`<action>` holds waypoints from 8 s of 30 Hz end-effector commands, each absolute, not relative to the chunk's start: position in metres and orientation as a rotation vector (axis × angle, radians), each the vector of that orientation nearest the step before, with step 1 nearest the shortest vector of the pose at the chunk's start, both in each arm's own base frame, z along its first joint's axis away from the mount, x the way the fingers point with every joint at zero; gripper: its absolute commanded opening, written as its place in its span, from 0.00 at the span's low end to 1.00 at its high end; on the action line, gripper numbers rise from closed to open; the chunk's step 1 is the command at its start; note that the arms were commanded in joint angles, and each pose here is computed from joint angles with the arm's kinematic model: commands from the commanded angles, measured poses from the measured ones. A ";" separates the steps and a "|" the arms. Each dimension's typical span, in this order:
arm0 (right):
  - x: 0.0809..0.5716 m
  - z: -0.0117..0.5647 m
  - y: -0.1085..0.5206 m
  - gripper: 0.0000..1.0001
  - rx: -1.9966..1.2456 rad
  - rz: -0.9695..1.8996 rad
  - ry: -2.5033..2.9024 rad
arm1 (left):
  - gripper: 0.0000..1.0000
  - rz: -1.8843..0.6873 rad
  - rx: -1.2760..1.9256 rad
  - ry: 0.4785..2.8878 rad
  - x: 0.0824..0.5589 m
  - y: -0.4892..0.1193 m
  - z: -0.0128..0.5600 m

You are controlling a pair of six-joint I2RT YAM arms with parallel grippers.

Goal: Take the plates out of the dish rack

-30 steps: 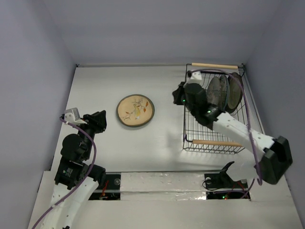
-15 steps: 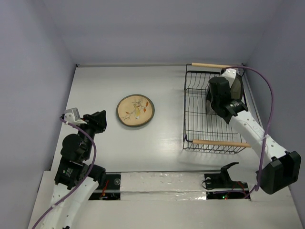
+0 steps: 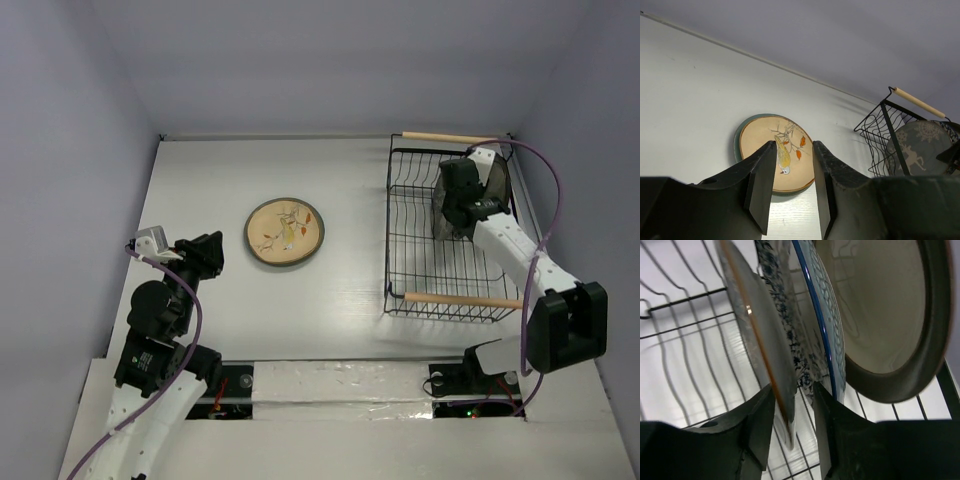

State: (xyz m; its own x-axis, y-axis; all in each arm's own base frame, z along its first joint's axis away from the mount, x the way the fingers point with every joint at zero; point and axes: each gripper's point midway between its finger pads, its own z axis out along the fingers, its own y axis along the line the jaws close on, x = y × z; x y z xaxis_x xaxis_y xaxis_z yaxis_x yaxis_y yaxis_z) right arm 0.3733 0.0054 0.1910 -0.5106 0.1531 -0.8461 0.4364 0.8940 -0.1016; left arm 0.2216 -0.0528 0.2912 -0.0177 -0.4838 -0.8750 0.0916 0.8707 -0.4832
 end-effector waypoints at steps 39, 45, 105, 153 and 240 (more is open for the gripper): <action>0.306 0.453 0.079 0.00 0.240 0.395 1.458 | 0.32 -0.475 -0.332 1.487 0.227 -0.051 0.304; 0.316 0.440 0.182 0.00 0.032 0.894 1.476 | 0.32 -0.469 -0.343 1.490 0.227 -0.050 0.303; 0.367 0.138 0.381 1.00 0.038 0.863 2.157 | 0.32 -0.478 -0.343 1.467 0.222 -0.048 0.307; 0.394 0.237 -0.033 0.65 0.473 -0.511 2.027 | 0.32 -0.497 -0.340 1.404 0.211 -0.044 0.321; 0.384 0.166 0.389 0.31 0.119 1.109 2.095 | 0.32 -0.497 -0.337 1.439 0.216 -0.048 0.314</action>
State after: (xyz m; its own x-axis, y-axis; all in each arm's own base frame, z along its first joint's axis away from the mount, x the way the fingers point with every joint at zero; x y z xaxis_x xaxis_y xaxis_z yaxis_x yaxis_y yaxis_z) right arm 0.3775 0.3744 0.1224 -0.7707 0.3778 -0.5132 -0.1386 0.6867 0.7136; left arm 0.2191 -0.0477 0.2973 0.0136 -0.4980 -0.8671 0.0877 0.8644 -0.4950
